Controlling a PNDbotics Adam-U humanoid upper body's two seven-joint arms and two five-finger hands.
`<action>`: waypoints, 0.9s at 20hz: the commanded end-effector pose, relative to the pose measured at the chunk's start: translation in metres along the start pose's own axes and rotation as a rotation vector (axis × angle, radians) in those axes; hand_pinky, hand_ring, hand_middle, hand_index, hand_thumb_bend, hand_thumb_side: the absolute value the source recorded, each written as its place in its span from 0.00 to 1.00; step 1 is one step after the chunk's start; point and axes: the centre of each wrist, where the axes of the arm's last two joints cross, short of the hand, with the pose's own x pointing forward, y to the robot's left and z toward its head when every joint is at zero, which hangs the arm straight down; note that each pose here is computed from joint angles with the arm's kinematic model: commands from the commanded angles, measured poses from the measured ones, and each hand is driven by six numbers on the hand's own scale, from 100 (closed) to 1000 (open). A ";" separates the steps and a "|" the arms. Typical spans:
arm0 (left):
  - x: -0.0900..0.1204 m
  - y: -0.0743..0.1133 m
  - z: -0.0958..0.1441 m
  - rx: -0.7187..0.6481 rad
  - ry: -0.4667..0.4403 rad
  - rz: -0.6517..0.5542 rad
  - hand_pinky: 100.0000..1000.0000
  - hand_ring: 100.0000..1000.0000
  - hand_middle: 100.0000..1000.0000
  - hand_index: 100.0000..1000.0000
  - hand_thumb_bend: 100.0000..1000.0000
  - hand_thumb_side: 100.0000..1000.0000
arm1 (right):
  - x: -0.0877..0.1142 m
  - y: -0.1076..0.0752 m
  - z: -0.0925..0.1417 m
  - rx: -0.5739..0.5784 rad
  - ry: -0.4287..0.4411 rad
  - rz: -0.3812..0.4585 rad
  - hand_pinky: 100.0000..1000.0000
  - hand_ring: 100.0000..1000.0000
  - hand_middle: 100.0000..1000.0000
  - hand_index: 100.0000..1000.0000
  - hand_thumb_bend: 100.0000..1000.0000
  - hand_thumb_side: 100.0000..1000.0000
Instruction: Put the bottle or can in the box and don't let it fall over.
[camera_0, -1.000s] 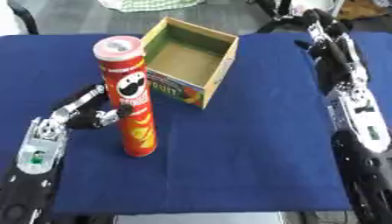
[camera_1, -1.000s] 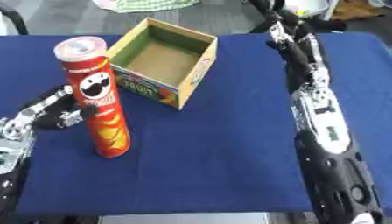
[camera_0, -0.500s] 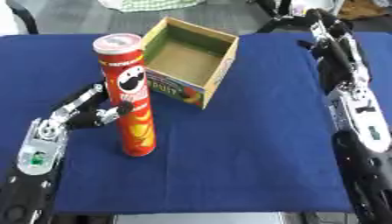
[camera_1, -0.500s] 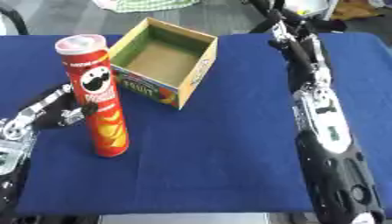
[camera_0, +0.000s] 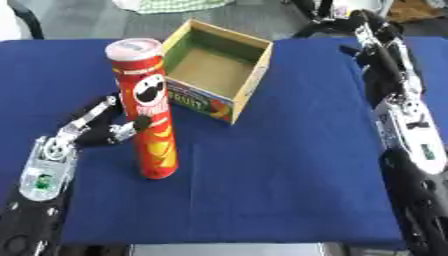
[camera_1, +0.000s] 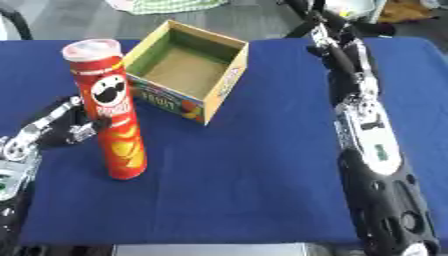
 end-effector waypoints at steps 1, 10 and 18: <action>0.009 0.008 -0.001 0.043 -0.015 -0.002 1.00 0.76 0.51 0.40 0.00 0.49 | 0.009 -0.002 -0.004 -0.003 -0.027 0.001 0.78 1.00 1.00 0.80 0.32 0.32; 0.016 0.011 0.001 0.162 -0.028 0.054 1.00 0.71 0.45 0.34 0.00 0.57 | 0.008 -0.003 -0.004 -0.008 -0.025 0.000 0.78 1.00 1.00 0.80 0.32 0.32; 0.036 0.021 0.004 0.218 -0.075 0.129 1.00 0.70 0.43 0.33 0.00 0.62 | 0.007 -0.003 -0.003 -0.012 -0.022 0.002 0.78 1.00 1.00 0.80 0.32 0.32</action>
